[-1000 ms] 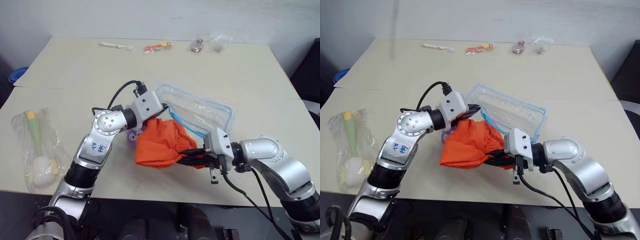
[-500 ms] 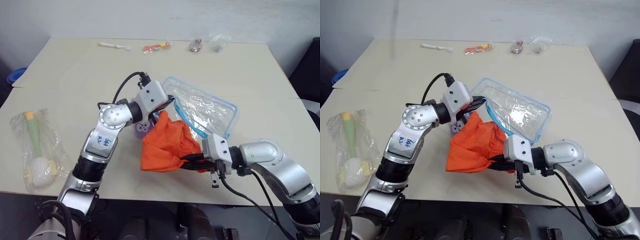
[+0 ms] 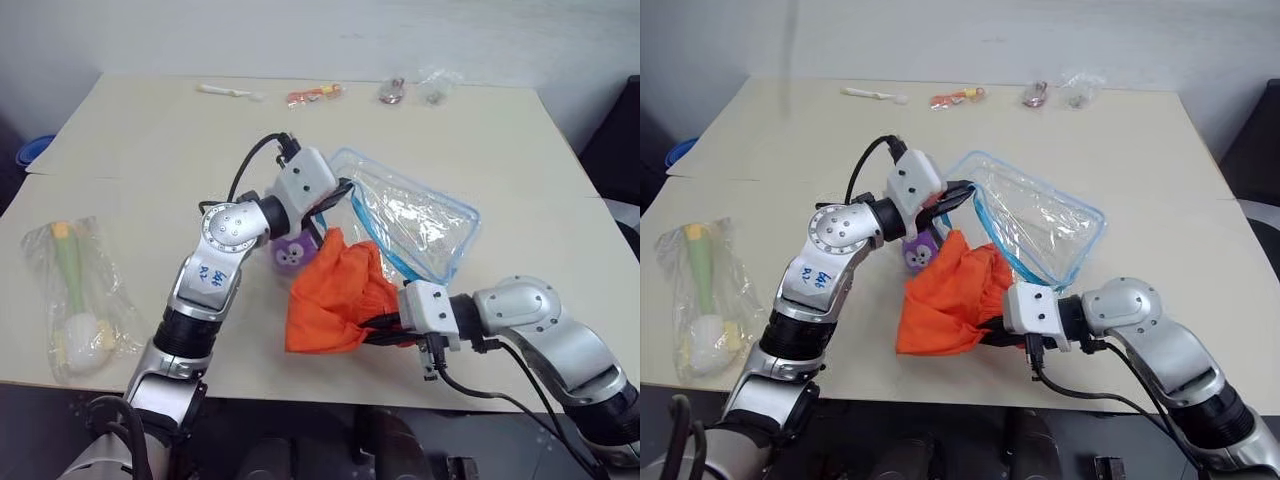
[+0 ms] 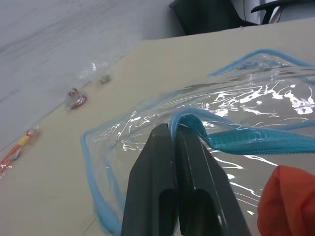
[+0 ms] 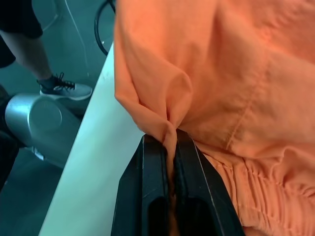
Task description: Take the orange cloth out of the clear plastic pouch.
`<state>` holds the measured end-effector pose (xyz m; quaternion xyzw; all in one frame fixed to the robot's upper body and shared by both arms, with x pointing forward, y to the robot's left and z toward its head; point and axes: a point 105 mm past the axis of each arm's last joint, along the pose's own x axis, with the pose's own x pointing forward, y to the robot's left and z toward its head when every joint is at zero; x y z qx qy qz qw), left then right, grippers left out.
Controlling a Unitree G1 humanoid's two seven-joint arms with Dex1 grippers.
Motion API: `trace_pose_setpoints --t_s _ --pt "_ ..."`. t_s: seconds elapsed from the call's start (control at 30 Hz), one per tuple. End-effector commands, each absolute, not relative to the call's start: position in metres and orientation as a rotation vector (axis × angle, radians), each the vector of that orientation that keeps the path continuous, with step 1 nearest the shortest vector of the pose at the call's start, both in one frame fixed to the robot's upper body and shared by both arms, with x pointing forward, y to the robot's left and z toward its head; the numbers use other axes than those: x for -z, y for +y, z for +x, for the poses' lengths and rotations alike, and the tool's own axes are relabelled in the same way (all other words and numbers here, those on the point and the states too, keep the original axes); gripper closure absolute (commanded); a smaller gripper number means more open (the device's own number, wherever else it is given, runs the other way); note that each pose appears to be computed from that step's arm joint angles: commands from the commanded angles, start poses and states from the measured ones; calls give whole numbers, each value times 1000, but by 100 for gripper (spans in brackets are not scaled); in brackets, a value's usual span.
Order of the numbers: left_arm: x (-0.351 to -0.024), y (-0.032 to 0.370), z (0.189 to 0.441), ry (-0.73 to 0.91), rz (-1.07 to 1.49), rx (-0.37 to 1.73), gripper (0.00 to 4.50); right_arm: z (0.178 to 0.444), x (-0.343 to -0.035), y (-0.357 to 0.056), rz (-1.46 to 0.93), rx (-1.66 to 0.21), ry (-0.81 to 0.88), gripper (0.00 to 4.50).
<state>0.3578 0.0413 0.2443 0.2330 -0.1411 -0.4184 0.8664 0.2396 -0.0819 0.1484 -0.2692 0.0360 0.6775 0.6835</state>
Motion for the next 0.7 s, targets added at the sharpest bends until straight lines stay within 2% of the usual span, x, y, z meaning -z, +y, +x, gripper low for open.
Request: trace_pose_setpoints --t_s 0.03,0.3,0.43,0.63,0.7 --pt "-265 40 350 -378 482 872 450 246 -147 -80 -672 -1500 45 449" --pt "-242 45 364 -288 623 826 450 228 -169 -76 -647 -1607 -53 449" --pt "-223 53 372 -229 718 799 450 216 -216 -73 -445 -1642 -121 449" --pt "-188 73 377 -103 784 785 450 224 -260 -96 -422 -1542 -155 449" --pt "-180 78 375 -72 769 794 402 228 -277 -105 -395 -1500 -174 450"
